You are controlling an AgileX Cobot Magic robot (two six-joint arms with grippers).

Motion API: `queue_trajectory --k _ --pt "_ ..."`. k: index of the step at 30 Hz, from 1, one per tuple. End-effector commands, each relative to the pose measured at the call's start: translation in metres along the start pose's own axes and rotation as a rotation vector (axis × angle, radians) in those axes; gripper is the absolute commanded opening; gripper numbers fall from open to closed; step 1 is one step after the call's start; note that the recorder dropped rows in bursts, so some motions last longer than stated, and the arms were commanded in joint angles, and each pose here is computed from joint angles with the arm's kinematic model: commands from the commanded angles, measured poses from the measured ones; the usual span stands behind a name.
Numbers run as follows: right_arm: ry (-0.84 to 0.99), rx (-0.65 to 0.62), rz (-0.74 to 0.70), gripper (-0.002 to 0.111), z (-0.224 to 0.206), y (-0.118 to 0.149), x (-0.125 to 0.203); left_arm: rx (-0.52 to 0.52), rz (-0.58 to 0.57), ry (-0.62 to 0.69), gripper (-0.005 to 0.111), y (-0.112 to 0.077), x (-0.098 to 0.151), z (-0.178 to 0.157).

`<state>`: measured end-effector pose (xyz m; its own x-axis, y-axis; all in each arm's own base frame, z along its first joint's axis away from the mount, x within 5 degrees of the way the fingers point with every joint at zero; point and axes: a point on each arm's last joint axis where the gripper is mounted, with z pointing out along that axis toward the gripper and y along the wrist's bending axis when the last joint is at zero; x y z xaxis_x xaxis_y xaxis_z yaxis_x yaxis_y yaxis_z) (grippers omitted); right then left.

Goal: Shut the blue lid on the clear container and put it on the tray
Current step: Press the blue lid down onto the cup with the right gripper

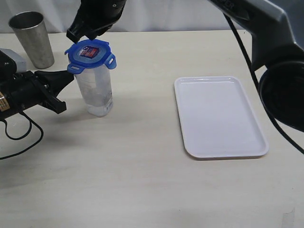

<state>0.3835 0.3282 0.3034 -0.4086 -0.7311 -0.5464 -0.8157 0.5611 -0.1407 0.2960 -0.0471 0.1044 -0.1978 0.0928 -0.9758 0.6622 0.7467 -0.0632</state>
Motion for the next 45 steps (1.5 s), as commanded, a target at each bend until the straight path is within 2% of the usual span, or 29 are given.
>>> queue_trajectory --k 1,5,14,25,45 --pt "0.066 0.024 0.021 0.021 -0.005 -0.01 0.008 -0.003 -0.008 -0.017 0.0 0.0 -0.002 0.002" --pt "0.06 -0.023 0.047 0.004 -0.002 -0.017 0.012 -0.003 -0.008 -0.017 0.0 0.0 -0.002 0.002" --pt "0.025 -0.175 0.017 0.004 0.005 -0.005 0.01 -0.005 -0.008 -0.018 0.0 0.001 -0.002 0.002" --pt "0.065 -0.193 0.023 0.004 0.023 -0.004 0.016 -0.005 -0.008 -0.018 0.0 0.001 -0.002 0.002" --pt "0.078 -0.186 0.019 0.004 0.028 -0.004 0.018 -0.009 -0.01 -0.019 0.0 0.001 -0.002 0.002"
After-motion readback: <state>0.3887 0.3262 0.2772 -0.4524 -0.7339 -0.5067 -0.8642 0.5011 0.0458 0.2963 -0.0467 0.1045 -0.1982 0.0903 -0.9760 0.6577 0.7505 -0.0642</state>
